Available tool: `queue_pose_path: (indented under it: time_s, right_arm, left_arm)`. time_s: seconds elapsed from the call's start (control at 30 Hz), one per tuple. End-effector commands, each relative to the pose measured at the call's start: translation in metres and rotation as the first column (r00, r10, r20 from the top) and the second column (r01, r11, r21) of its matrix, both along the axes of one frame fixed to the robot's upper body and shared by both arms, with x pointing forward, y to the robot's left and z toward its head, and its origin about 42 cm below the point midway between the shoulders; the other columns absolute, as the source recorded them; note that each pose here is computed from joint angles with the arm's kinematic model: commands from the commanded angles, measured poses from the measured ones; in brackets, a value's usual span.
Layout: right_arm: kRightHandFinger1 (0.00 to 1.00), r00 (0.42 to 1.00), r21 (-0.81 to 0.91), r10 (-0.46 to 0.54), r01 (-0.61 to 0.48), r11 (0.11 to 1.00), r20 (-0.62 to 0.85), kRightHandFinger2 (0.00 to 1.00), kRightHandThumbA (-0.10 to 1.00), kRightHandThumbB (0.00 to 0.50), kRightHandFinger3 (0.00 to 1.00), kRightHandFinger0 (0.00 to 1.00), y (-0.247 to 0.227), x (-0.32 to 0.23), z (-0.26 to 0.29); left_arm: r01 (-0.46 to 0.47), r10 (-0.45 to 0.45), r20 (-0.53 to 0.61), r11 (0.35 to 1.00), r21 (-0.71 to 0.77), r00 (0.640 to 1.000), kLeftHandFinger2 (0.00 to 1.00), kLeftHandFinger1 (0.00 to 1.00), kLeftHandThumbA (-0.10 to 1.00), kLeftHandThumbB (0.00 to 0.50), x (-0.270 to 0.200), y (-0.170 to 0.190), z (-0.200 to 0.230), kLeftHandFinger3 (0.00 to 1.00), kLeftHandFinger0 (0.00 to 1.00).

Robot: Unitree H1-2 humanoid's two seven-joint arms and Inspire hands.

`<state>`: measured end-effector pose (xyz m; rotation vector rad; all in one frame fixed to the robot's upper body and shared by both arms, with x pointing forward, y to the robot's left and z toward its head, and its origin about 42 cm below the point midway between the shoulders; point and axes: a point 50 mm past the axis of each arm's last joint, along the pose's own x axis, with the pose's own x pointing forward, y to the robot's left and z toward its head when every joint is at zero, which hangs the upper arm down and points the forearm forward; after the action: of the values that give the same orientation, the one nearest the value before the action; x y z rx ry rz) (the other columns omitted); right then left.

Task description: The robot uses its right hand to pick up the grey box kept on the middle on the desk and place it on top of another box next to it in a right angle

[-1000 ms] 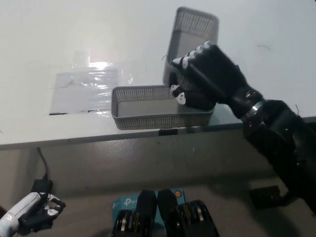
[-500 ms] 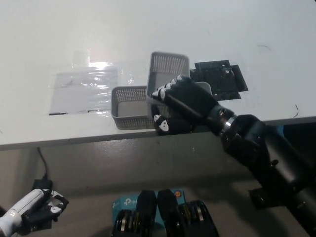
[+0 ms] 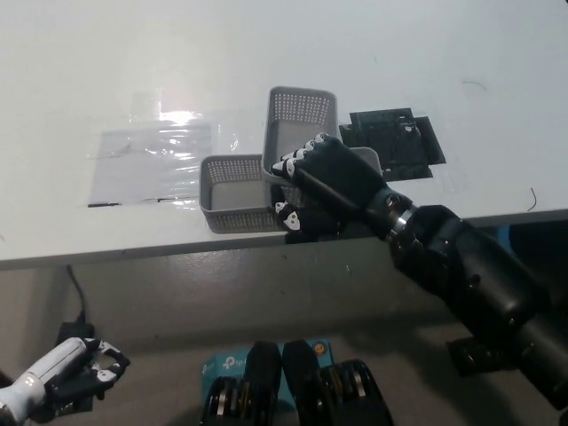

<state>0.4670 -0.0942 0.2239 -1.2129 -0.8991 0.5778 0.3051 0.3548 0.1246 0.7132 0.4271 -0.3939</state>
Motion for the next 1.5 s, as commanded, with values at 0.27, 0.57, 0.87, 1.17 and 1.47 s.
queue_pose_path:
  time_s: [0.27,0.57,0.87,1.17,1.47]
  right_arm:
    - [0.12,0.993,0.069,0.102,-0.107,0.992,0.064,0.47,-0.10,0.228,0.42,0.00,-0.003,-0.017,0.022]
    - [0.01,0.989,0.093,0.134,-0.139,0.986,0.057,0.25,-0.10,0.182,0.51,0.00,0.006,-0.034,0.020]
    - [1.00,0.983,-0.107,-0.097,0.115,0.988,0.156,1.00,0.93,0.488,1.00,1.00,-0.008,-0.023,0.038]
    - [1.00,0.980,-0.132,-0.125,0.146,0.980,0.154,1.00,0.90,0.470,1.00,1.00,-0.018,-0.017,0.043]
    - [1.00,0.988,-0.140,-0.109,0.124,0.982,0.110,1.00,0.79,0.443,1.00,1.00,-0.020,-0.024,0.036]
  left_arm:
    - [-0.007,0.007,0.017,0.999,0.033,1.000,0.25,0.12,0.58,0.138,0.007,0.009,0.012,0.58,0.23]
    - [-0.012,0.012,0.011,1.000,0.025,1.000,0.23,0.12,0.56,0.134,0.007,0.009,0.012,0.57,0.22]
    - [-0.008,0.008,0.014,1.000,0.000,1.000,0.18,0.06,0.54,0.134,0.001,0.008,0.005,0.54,0.20]
    - [-0.011,0.011,0.028,1.000,-0.008,1.000,0.14,0.03,0.55,0.153,-0.001,0.009,0.007,0.52,0.16]
    - [-0.004,0.004,0.024,1.000,-0.019,1.000,0.13,0.02,0.54,0.147,-0.001,0.008,0.004,0.52,0.17]
